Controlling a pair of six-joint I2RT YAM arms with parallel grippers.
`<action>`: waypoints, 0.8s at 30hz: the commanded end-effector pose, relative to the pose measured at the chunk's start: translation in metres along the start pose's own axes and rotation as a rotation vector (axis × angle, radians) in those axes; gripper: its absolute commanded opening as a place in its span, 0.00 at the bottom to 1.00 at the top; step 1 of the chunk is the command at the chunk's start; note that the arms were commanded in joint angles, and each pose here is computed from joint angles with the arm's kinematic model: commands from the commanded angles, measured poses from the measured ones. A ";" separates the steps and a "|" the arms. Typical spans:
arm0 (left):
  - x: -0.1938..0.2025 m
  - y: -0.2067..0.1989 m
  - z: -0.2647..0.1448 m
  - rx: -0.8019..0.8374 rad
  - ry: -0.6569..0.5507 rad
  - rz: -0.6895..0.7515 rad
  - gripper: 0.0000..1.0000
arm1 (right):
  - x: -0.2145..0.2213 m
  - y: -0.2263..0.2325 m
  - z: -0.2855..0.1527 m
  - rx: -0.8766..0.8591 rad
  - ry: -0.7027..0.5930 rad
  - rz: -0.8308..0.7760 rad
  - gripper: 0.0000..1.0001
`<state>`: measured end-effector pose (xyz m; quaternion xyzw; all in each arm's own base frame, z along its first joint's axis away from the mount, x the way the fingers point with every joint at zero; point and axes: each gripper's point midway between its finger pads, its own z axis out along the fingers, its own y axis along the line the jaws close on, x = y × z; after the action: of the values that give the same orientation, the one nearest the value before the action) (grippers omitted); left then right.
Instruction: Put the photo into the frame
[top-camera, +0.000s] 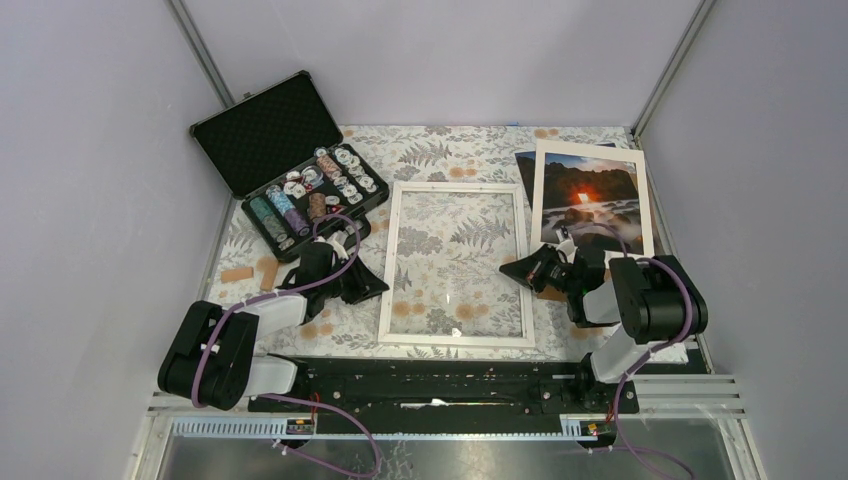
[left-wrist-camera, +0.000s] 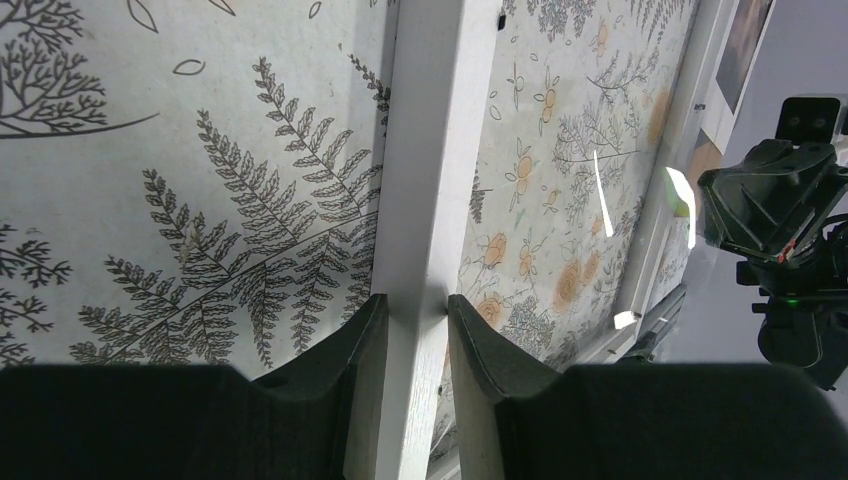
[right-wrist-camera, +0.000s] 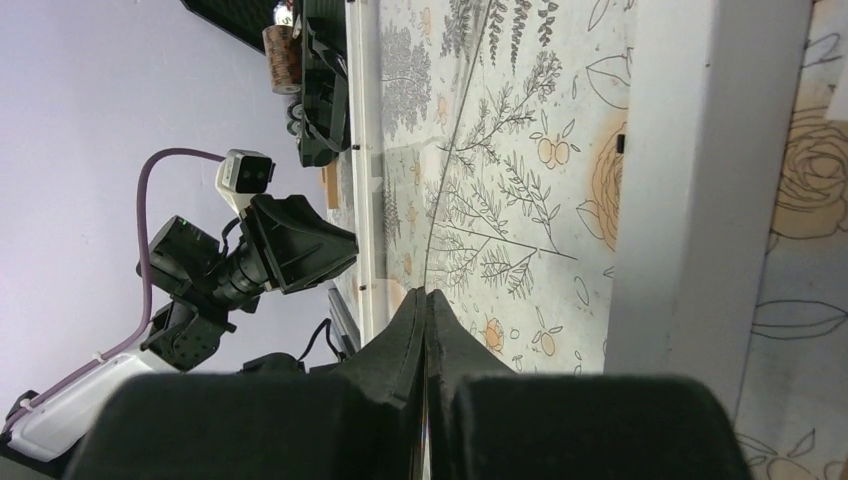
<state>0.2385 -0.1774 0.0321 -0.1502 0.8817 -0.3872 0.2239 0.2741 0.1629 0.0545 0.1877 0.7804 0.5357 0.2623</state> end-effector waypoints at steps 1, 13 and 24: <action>0.001 -0.008 -0.001 0.043 0.007 0.022 0.32 | -0.006 0.020 0.005 -0.093 -0.036 -0.071 0.00; -0.001 -0.010 -0.003 0.038 0.004 0.045 0.32 | -0.004 -0.017 0.006 0.095 -0.011 -0.067 0.07; -0.016 -0.018 -0.011 0.012 -0.046 0.096 0.43 | -0.017 -0.026 -0.015 0.378 0.046 -0.180 0.64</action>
<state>0.2326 -0.1738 0.0350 -0.1376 0.8884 -0.3756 0.2251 0.2861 0.1468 0.0471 0.1696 0.8443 0.4298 0.2713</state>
